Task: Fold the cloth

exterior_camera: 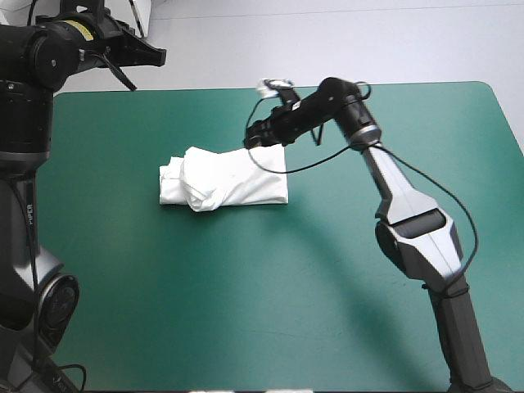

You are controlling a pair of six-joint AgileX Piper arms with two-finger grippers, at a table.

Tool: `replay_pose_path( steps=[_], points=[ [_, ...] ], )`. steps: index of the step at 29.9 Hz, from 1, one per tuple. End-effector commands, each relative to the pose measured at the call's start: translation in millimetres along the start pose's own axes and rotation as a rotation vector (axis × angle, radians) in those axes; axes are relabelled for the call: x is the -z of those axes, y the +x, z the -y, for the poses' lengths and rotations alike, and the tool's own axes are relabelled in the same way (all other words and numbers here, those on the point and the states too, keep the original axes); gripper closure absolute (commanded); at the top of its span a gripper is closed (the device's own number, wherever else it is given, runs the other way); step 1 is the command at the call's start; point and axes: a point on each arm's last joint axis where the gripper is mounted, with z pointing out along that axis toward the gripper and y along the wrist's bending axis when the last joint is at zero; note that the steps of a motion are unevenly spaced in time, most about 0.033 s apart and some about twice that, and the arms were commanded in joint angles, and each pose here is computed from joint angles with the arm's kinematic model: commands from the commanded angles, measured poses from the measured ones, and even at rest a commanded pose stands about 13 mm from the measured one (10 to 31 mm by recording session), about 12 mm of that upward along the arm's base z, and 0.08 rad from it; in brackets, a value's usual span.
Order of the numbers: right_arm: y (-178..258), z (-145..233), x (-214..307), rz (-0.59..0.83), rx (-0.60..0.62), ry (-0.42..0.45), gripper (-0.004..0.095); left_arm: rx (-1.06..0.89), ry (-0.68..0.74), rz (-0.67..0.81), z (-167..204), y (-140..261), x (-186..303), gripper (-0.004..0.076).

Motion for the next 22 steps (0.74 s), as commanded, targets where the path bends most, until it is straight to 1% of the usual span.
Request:
replay_pose_path(
  steps=[1,3,5,7,9,13,15,17,22],
  points=[
    [-23,-6,87,0.183,-0.017,0.032,0.0385,0.007,-0.016,0.046,-5,-5,33,0.0688],
    [-23,9,102,0.200,-0.054,0.043,0.0385,0.006,-0.015,0.041,-5,-5,32,0.0688],
    [-21,19,105,0.198,-0.084,0.039,0.0383,-0.003,0.001,0.030,-3,-3,28,0.0682],
    [-18,23,100,0.181,-0.090,0.028,0.0383,-0.018,0.027,0.016,0,-1,23,0.0649],
    [-13,28,92,0.151,-0.100,0.026,0.0382,-0.020,0.050,0.001,2,1,19,0.0591],
    [1,42,69,0.081,-0.154,-0.008,0.0382,-0.024,0.051,-0.033,4,6,11,0.0427],
    [5,46,64,0.062,-0.167,-0.008,0.0382,-0.019,0.048,-0.043,4,7,8,0.0370],
    [8,49,60,0.045,-0.182,-0.010,0.0381,-0.018,0.048,-0.048,4,8,6,0.0353],
    [15,54,51,0.018,-0.211,-0.030,0.0381,-0.019,0.049,-0.054,5,9,1,0.0353]
  ],
)
